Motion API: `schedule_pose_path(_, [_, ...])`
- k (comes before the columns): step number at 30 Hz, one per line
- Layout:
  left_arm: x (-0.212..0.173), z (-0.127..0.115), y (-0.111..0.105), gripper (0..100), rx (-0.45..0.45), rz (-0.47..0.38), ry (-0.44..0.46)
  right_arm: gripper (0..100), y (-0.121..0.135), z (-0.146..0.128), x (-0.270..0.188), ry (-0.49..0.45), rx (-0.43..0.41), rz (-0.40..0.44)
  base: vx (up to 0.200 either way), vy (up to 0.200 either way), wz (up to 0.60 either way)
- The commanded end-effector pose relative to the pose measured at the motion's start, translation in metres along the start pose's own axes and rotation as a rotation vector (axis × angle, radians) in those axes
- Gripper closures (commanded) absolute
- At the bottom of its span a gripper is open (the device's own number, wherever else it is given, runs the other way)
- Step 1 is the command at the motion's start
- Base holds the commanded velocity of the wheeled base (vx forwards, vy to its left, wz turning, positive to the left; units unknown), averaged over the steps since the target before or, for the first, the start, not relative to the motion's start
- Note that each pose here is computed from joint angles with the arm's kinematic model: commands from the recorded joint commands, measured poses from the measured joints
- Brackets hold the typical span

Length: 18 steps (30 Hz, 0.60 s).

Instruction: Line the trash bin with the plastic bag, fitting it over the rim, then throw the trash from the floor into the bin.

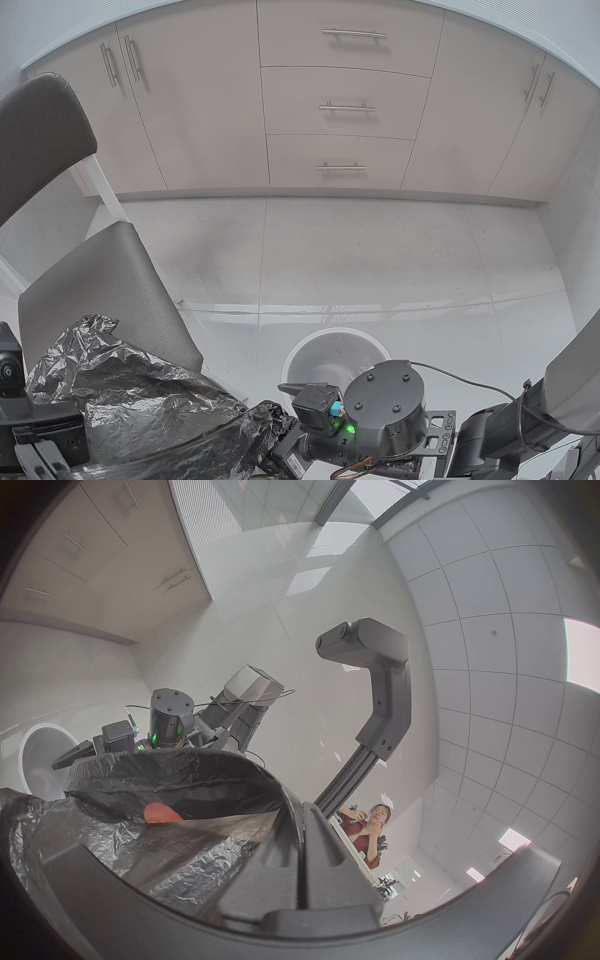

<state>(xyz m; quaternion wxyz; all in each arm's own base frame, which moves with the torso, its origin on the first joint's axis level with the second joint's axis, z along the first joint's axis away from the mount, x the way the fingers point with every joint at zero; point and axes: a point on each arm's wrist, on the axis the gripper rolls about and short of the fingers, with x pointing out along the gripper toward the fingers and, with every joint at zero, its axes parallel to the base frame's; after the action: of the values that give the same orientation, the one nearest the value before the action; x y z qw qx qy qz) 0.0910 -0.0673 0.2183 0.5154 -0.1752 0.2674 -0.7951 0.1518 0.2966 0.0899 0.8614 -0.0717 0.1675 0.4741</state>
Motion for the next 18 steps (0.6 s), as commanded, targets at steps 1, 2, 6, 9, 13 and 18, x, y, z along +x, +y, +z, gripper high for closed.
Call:
schedule_pose_path(1, [0.0,-0.0006,-0.0008,100,0.002,-0.012,0.013,0,0.0005,0.0002,0.0024,-0.002,0.0,0.001,0.0,0.0,0.0])
schedule_pose_path(2, [0.0,-0.0006,-0.0012,100,0.003,-0.012,0.013,0,0.0011,0.001,0.0026,-0.005,-0.002,0.003,0.0,0.0,0.0])
schedule_pose_path(6, [0.0,-0.0006,-0.0012,100,0.003,-0.012,0.013,0,0.0018,0.0046,0.0016,-0.018,-0.003,0.003,0.0,0.0,0.0])
schedule_pose_path(9, [0.0,-0.0006,-0.0012,100,0.003,-0.012,0.013,0,0.0031,0.0037,0.0003,-0.015,-0.006,0.006,0.0,0.0,0.0])
schedule_pose_path(13, [0.0,-0.0006,-0.0008,100,0.002,-0.012,0.013,100,0.004,0.0034,0.0,-0.015,-0.005,0.007,0.0,0.0,0.0])
schedule_pose_path(18, [0.0,-0.0006,-0.0008,100,0.002,-0.012,0.013,100,0.0037,0.0028,-0.0016,-0.013,-0.003,0.003,0.0,0.0,0.0])
